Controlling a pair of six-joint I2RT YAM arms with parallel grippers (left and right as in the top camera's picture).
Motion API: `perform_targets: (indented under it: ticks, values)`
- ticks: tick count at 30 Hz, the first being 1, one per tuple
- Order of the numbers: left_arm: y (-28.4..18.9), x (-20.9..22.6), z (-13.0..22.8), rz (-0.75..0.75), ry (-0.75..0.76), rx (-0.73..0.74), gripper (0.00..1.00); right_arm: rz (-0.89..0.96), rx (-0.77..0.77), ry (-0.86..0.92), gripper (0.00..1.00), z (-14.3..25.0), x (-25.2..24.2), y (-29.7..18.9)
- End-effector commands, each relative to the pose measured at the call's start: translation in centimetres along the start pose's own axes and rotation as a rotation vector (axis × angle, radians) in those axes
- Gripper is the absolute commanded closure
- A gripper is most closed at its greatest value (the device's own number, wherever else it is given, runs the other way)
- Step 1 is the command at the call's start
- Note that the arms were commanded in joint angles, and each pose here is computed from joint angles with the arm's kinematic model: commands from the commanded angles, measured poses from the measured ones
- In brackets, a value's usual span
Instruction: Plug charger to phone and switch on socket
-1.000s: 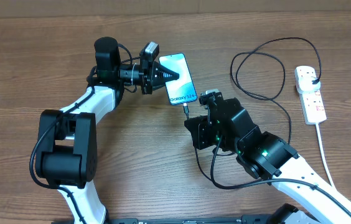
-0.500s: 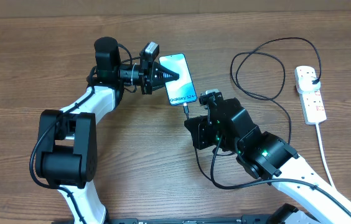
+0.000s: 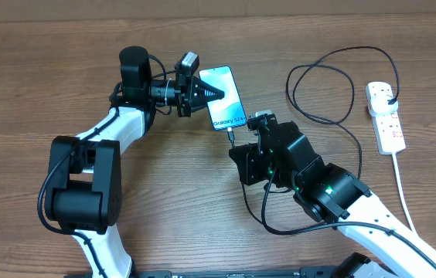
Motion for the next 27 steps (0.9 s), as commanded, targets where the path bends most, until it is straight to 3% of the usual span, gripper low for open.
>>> perform_targets:
  ticks: [1, 18, 27]
  values:
    - [0.28, -1.15, 0.08, 0.014, 0.059, 0.052, 0.96, -0.013, -0.016, -0.012, 0.96, -0.24, 0.42, -0.21]
    - [-0.09, -1.18, 0.16, 0.018, 0.052, 0.063, 0.96, -0.001, 0.003, -0.008, 0.96, 0.06, 0.21, -0.21]
    - [-0.11, -1.18, 0.16, 0.023, 0.201, 0.061, 0.96, 0.005, 0.013, -0.006, 0.96, 0.24, 0.1, -0.22]
Point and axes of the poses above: each gripper's point midway between its finger pads, its own y axis out along the fingers, its own x axis along the line the jaws close on, z = x × y, the point moved 8 cm from there along -y, back along the fingers, and after that the axes turned 4 degrees about y, right-handed, at the moved point
